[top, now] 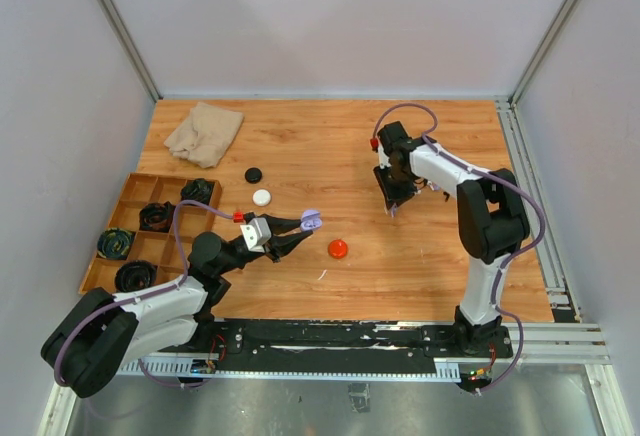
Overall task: Insert the wireless bluetooth earbuds into the charging case
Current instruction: Pick up the earbud from the center of the board.
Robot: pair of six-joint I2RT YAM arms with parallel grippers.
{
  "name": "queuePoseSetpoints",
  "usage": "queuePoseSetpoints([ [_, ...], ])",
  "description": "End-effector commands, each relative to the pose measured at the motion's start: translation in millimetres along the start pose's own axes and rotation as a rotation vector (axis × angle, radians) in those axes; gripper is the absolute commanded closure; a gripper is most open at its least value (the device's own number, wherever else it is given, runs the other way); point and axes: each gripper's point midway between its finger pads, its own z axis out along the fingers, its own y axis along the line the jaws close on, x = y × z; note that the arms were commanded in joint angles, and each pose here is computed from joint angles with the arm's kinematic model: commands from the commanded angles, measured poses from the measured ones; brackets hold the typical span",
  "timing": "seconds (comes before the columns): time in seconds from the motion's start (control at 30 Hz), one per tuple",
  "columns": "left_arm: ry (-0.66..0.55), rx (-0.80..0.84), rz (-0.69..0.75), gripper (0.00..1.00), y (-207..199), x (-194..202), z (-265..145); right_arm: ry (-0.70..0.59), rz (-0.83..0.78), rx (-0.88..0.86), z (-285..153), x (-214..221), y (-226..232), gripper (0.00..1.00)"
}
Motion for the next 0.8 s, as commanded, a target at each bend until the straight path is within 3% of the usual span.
queuePoseSetpoints([
  [0.0,-0.023,-0.008,0.023,1.00,1.4,-6.4,-0.4,0.066,0.029,0.036,6.3,6.3,-11.0,0.69],
  [0.57,-0.023,-0.001,0.023,1.00,0.4,-6.6,-0.1,0.143,0.027,0.053,27.9,18.4,-17.6,0.74],
  [0.77,-0.028,-0.002,0.023,1.00,0.3,-7.7,-0.3,0.119,0.028,0.044,20.0,15.0,-16.0,0.82],
])
